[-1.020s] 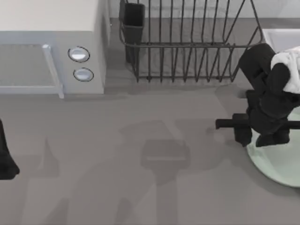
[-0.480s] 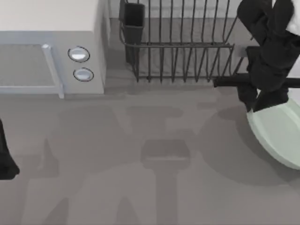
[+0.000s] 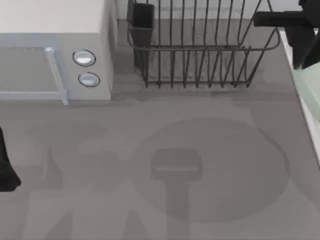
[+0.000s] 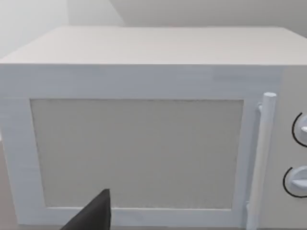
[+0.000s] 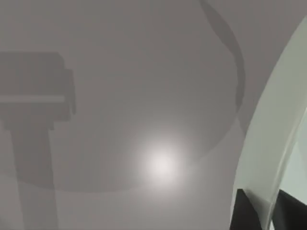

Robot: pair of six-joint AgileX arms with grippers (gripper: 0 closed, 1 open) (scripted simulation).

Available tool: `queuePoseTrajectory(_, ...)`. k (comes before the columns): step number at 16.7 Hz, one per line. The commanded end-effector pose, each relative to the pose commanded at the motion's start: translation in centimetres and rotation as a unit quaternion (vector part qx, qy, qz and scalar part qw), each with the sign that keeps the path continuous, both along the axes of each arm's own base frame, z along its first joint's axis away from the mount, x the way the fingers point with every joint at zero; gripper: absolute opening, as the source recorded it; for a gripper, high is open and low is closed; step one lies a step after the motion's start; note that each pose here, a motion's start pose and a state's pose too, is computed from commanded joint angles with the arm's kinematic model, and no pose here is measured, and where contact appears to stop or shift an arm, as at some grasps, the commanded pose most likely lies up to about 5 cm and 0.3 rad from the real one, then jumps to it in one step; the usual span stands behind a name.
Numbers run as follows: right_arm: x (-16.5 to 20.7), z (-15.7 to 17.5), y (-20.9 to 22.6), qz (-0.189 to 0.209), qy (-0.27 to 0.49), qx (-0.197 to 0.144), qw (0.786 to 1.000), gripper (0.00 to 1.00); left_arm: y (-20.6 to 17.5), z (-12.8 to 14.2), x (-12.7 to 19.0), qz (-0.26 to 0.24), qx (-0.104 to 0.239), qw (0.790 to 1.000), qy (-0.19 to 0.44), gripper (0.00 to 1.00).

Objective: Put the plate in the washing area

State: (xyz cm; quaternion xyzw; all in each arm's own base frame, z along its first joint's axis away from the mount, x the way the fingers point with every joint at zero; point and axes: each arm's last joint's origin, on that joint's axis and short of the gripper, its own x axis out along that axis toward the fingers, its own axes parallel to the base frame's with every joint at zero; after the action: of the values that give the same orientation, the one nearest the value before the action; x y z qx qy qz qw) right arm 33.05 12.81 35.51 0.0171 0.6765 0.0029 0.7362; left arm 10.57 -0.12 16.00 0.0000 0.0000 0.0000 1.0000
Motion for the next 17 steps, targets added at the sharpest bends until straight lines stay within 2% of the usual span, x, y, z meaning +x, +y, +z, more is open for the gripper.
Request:
queuePoseTrajectory(3,-0.9,1.7,-0.4,0.000,-0.005,0.002,1.000,0.00,0.0,0.0,0.0,0.000,0.000,1.000,0.000,1.00)
queuePoseTrajectory(9,-0.4,1.4,-0.4,0.002,-0.003,0.001,1.000,0.00,0.0,0.0,0.0,0.000,0.000,1.000,0.000,1.00)
queuePoseTrajectory(13,4.1,-0.5,-2.5,0.003,0.006,-0.006,1.000,0.00,0.0,0.0,0.0,0.000,0.000,1.000,0.000,1.00)
queuePoseTrajectory(17,11.4,-6.3,-7.1,0.004,0.030,-0.014,0.999,0.00,0.0,0.0,0.0,0.000,0.000,1.000,0.000,1.00)
